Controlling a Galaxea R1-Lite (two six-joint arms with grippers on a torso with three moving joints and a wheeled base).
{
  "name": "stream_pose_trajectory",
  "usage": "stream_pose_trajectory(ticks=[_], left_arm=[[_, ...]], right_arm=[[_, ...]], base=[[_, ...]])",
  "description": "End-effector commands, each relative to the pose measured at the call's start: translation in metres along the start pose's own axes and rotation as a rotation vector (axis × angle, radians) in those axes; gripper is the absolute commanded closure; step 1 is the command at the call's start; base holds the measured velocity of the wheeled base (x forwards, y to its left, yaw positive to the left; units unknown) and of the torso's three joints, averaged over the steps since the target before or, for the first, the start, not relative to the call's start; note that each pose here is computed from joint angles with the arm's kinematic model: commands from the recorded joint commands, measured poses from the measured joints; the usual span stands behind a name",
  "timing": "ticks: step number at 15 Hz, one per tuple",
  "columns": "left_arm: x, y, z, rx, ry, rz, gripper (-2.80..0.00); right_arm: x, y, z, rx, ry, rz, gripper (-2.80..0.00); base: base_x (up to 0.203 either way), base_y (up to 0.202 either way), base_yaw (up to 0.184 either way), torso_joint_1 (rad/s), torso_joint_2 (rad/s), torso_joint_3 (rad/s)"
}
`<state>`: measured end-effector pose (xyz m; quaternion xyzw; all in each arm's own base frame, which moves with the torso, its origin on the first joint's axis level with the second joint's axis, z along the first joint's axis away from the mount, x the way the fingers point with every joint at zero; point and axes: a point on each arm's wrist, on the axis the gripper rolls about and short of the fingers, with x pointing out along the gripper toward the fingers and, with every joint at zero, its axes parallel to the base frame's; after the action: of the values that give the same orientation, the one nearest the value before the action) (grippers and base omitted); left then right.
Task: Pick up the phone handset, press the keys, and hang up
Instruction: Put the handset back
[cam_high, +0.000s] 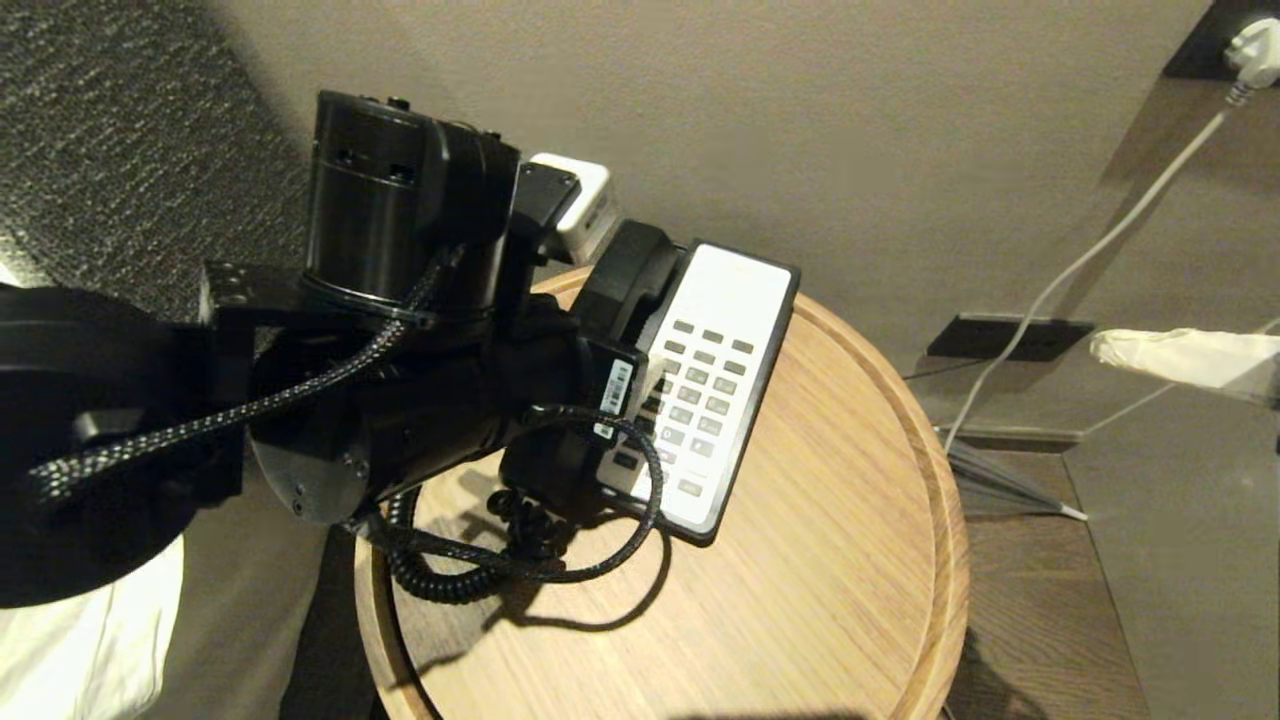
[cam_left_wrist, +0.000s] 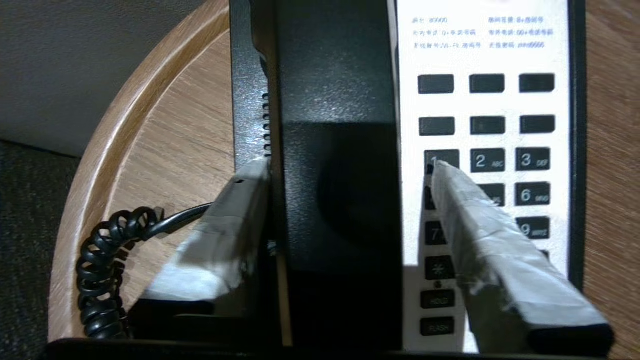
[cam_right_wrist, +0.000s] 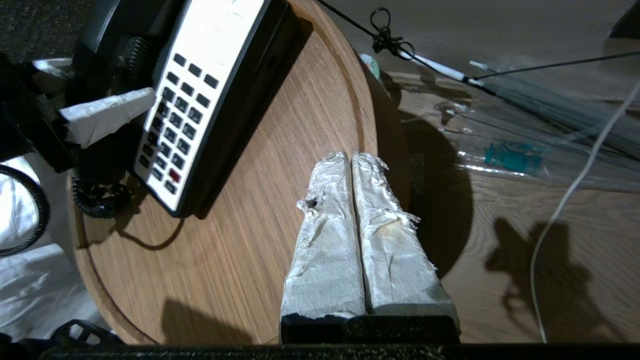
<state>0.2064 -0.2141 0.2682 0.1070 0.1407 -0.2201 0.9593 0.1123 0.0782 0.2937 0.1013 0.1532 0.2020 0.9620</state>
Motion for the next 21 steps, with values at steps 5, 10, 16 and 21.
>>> stream_pose_trajectory(ticks=[5, 10, 16, 21], left_arm=[[-0.010, 0.007, 0.021, -0.036, -0.095, 0.013, -2.80], [-0.011, 0.007, 0.021, -0.041, -0.095, 0.012, 0.00], [-0.007, 0.006, 0.018, -0.040, -0.084, 0.009, 0.00], [-0.007, 0.005, 0.029, -0.050, -0.116, 0.005, 0.00]], right_arm=[[-0.001, -0.002, -0.006, -0.002, 0.013, -0.004, 0.00], [-0.002, -0.002, -0.004, -0.003, 0.006, -0.001, 0.00], [-0.002, -0.001, -0.003, -0.003, 0.003, 0.001, 0.00], [-0.001, -0.002, -0.005, -0.005, 0.012, -0.002, 0.00]], base=[[0.000, 0.000, 0.000, 0.000, 0.00, 0.000], [0.000, 0.000, 0.000, 0.000, 0.00, 0.000], [0.000, 0.000, 0.000, 0.000, 0.00, 0.000], [0.000, 0.000, 0.000, 0.000, 0.00, 0.000]])
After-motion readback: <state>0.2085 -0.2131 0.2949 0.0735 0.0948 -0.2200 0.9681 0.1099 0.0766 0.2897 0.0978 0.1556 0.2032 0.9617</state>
